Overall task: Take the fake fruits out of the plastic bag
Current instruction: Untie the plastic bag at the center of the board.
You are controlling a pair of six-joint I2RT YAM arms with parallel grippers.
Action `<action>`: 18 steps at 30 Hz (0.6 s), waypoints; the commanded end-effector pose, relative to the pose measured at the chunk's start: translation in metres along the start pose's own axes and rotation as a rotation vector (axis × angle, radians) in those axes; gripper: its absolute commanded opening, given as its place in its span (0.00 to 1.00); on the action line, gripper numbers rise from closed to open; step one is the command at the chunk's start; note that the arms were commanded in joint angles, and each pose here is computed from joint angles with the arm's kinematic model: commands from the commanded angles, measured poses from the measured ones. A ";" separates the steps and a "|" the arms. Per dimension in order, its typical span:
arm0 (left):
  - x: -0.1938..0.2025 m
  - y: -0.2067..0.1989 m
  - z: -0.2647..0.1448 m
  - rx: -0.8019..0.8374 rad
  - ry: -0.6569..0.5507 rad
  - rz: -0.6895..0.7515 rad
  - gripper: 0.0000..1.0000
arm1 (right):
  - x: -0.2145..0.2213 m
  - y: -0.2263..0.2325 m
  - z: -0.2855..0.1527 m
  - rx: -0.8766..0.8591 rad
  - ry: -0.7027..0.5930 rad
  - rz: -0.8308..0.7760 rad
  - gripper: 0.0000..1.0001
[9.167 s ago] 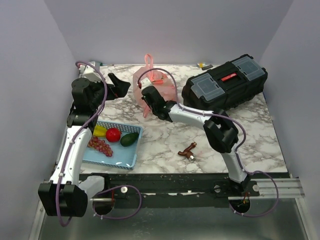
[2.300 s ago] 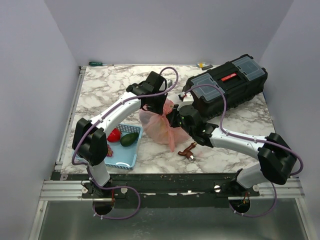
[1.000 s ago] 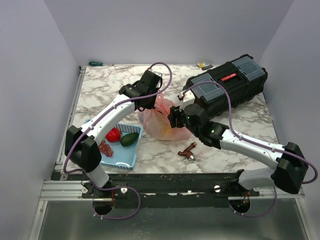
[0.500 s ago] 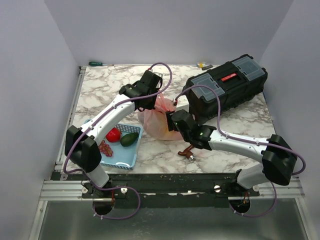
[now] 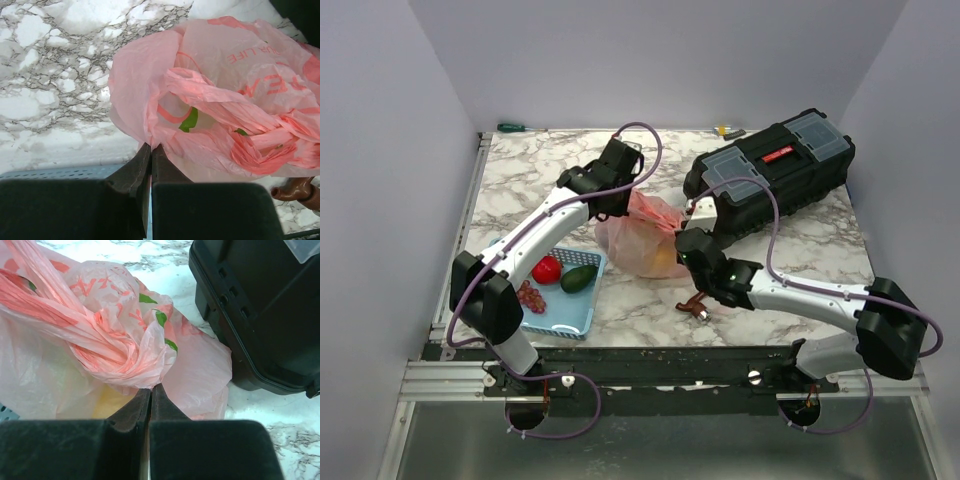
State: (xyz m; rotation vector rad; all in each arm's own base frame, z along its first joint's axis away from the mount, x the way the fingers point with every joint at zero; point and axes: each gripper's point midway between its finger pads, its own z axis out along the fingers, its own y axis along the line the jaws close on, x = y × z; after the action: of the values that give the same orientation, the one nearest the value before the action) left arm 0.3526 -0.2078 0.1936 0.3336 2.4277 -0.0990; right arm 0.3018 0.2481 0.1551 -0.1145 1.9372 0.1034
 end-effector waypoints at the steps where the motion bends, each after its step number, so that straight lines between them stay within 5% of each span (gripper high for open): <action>1: -0.011 0.011 -0.012 -0.028 -0.040 -0.021 0.00 | -0.015 0.006 -0.006 -0.087 -0.062 0.107 0.01; 7: -0.015 -0.002 -0.020 0.069 -0.062 0.013 0.04 | -0.020 0.023 -0.009 -0.199 -0.046 0.113 0.01; 18: -0.026 -0.029 -0.056 0.272 -0.237 0.062 0.76 | -0.020 0.024 -0.009 -0.207 -0.037 0.094 0.01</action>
State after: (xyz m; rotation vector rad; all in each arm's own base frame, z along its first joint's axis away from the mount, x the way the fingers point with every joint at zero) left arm 0.3363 -0.2138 0.2301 0.4139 2.2881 -0.2818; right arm 0.2964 0.2662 0.1649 -0.1571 1.9189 0.3234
